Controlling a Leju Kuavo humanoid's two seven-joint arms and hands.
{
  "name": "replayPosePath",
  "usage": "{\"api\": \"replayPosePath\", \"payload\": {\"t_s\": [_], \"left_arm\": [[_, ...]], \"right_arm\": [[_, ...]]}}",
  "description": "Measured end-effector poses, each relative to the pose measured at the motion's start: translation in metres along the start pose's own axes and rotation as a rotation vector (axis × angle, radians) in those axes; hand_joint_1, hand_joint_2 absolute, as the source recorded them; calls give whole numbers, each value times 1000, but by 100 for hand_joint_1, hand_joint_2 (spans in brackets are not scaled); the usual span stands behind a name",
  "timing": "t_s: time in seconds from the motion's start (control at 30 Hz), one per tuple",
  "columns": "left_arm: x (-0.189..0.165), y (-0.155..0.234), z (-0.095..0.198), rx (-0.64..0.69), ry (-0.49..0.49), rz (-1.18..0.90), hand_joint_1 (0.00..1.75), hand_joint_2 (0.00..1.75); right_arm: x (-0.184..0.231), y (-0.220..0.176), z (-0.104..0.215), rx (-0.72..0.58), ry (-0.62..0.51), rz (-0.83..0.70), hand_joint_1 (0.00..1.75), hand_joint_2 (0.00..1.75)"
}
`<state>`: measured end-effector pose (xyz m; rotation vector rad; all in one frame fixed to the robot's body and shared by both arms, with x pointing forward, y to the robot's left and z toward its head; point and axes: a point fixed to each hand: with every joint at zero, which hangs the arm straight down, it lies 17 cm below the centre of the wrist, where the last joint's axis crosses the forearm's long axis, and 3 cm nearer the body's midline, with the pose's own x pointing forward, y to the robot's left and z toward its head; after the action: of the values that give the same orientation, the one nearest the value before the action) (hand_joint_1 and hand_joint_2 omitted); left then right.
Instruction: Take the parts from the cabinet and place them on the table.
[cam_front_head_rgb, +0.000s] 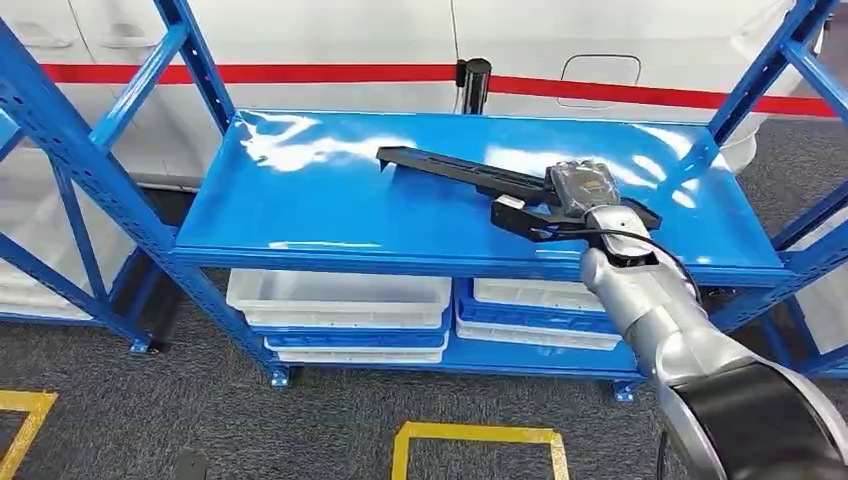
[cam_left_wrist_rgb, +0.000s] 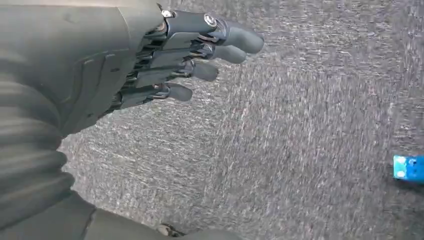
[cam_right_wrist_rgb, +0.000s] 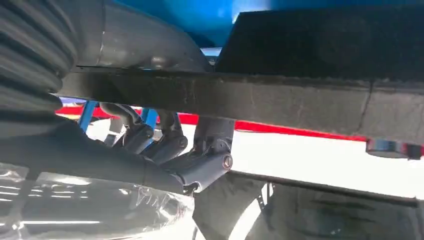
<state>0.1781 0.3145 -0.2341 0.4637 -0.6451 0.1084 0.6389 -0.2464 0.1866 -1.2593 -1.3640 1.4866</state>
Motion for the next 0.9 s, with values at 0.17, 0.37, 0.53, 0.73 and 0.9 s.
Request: {"api": "replayPosePath", "payload": {"t_s": [0.17,0.37,0.53,0.73,0.9], "left_arm": [[1,-13,4,-43,-11,-33,0,175],[-1,-16,7,-54,-11,-47,0,175],[-2,-16,7,-55,-8,-52,0,175],[-1,-16,7,-56,-10,-58,0,175],[-3,-16,8,-50,-6,-60,0,175]], "right_arm": [[-1,-1,-1,-2,1,3,175,175],[1,-5,-3,-4,-3,1,175,175],[7,-4,-3,0,-10,-4,175,175],[5,-5,-3,-1,-9,-8,175,175],[8,-7,-4,-4,-16,-11,175,175]]}}
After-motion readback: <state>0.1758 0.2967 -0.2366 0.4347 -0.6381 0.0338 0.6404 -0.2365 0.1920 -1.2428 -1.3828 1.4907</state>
